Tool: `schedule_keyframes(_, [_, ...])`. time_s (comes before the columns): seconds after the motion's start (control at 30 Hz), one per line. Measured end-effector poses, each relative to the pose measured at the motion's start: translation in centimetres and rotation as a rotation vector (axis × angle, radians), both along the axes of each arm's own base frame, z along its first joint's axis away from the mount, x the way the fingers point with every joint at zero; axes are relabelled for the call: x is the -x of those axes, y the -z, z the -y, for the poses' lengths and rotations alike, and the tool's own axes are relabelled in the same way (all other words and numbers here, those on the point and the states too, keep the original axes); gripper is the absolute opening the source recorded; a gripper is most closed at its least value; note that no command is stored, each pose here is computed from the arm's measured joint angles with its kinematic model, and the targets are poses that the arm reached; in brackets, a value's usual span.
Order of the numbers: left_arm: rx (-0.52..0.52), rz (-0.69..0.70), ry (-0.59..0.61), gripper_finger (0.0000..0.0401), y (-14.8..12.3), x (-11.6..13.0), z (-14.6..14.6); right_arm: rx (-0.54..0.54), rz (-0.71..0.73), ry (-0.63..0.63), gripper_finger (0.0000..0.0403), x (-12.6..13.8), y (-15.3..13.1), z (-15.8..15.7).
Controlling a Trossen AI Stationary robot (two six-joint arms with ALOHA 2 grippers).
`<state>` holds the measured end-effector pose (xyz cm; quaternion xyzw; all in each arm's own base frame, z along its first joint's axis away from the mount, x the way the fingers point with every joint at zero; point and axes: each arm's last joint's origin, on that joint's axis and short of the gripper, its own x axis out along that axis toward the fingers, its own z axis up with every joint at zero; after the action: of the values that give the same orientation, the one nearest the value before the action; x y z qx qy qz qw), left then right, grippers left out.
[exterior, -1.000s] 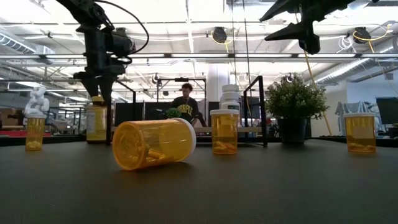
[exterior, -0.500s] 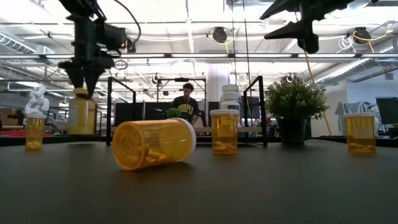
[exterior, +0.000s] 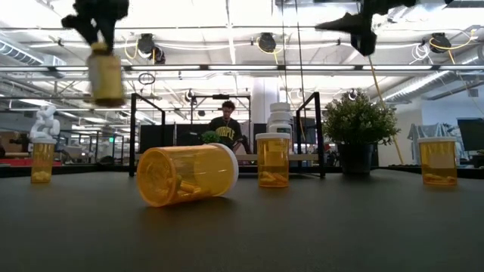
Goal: Pick and place medicine bottles onto shelf by color
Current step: Put the top yellow pill bottle on the shelf
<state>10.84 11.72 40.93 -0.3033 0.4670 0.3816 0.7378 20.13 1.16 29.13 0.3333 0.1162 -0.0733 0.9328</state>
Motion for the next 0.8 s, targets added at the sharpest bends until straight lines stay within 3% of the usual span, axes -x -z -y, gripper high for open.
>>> schedule_keyframes(0.23, [-0.045,0.205,0.221,0.0222,-4.2,-0.7,3.3,0.048,0.148,-0.118,0.0189,-0.3,-1.4,-0.3])
schedule_keyframes(0.47, [-0.072,0.275,0.392,0.0223,-5.4,-1.9,5.5,0.087,0.265,-0.155,0.0207,-0.4,-2.5,-0.4])
schedule_keyframes(0.63, [-0.094,0.368,0.584,0.0224,-5.5,-5.3,6.9,0.086,0.282,-0.181,0.0233,-0.8,-2.5,-0.5])
schedule_keyframes(0.8, [-0.139,0.426,0.730,0.0225,-4.9,-10.7,8.2,0.086,0.260,-0.176,0.0261,-1.5,-2.1,-0.3])
